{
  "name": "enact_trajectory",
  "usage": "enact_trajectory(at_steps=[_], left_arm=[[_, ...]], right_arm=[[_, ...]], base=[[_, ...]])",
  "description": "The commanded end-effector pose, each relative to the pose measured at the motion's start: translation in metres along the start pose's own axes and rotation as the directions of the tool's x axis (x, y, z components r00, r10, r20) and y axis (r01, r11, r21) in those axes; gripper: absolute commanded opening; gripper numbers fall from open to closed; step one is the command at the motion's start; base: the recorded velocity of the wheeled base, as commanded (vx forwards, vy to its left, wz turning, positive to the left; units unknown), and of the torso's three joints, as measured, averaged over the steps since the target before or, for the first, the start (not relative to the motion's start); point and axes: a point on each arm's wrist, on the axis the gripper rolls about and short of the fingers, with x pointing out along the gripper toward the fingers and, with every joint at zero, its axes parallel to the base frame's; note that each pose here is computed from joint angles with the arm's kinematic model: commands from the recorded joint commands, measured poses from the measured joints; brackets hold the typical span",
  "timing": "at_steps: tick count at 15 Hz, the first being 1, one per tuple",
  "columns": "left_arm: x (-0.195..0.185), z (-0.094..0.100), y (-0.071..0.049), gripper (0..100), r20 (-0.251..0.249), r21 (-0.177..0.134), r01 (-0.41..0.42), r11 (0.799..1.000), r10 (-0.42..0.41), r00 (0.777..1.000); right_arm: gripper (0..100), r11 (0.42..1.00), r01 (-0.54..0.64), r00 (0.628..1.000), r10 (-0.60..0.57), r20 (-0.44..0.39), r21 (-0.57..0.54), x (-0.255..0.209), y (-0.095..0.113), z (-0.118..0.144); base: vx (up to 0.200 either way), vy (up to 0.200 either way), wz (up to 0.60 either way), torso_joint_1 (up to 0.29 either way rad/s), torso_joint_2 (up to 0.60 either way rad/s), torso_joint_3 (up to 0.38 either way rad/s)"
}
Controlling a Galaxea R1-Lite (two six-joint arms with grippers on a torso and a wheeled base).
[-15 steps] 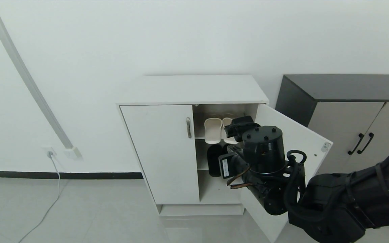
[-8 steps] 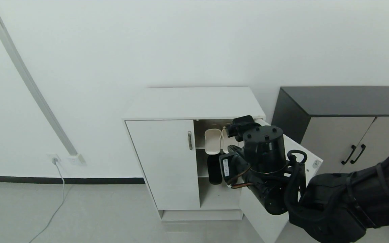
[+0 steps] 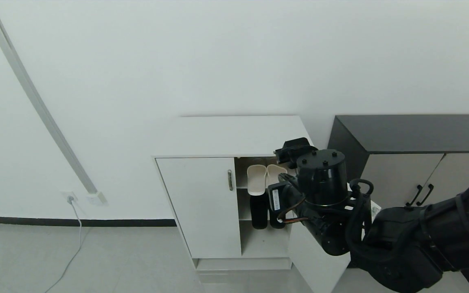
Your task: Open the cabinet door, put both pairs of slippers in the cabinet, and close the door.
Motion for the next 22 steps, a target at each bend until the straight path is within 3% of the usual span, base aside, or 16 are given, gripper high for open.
enact_trajectory(at_steps=[1,5,13,20,22], left_arm=[[0.0,0.0,0.0,0,0.0,-0.001,0.0,1.0,0.0,1.0],[0.0,0.0,0.0,0,0.0,-0.001,0.0,1.0,0.0,1.0],[0.0,0.0,0.0,0,0.0,-0.002,0.001,1.0,-0.001,1.0],[0.0,0.0,0.0,0,0.0,-0.002,0.0,1.0,0.0,1.0],[0.0,0.0,0.0,0,0.0,-0.002,0.001,1.0,-0.001,1.0]], right_arm=[[0,1.0,0.001,1.0,-0.001,-0.003,-0.007,0.0,-0.001,-0.001],[0,1.0,-0.001,1.0,0.001,0.002,-0.022,-0.001,-0.001,-0.004],[0,1.0,0.012,1.0,-0.012,0.01,-0.014,0.001,-0.006,-0.002],[0,0.999,0.036,0.999,-0.036,0.014,-0.018,0.008,-0.013,-0.002],[0,0.999,0.051,0.999,-0.05,0.021,-0.012,0.011,-0.017,-0.001]], base=[[0.0,0.0,0.0,0.017,-0.05,-0.027],[0.0,0.0,0.0,0.0,0.0,0.0],[0.0,0.0,-0.6,0.006,0.0,0.002],[0.0,0.0,0.0,0.0,0.0,0.0],[-0.2,0.0,0.0,0.007,0.0,0.002]])
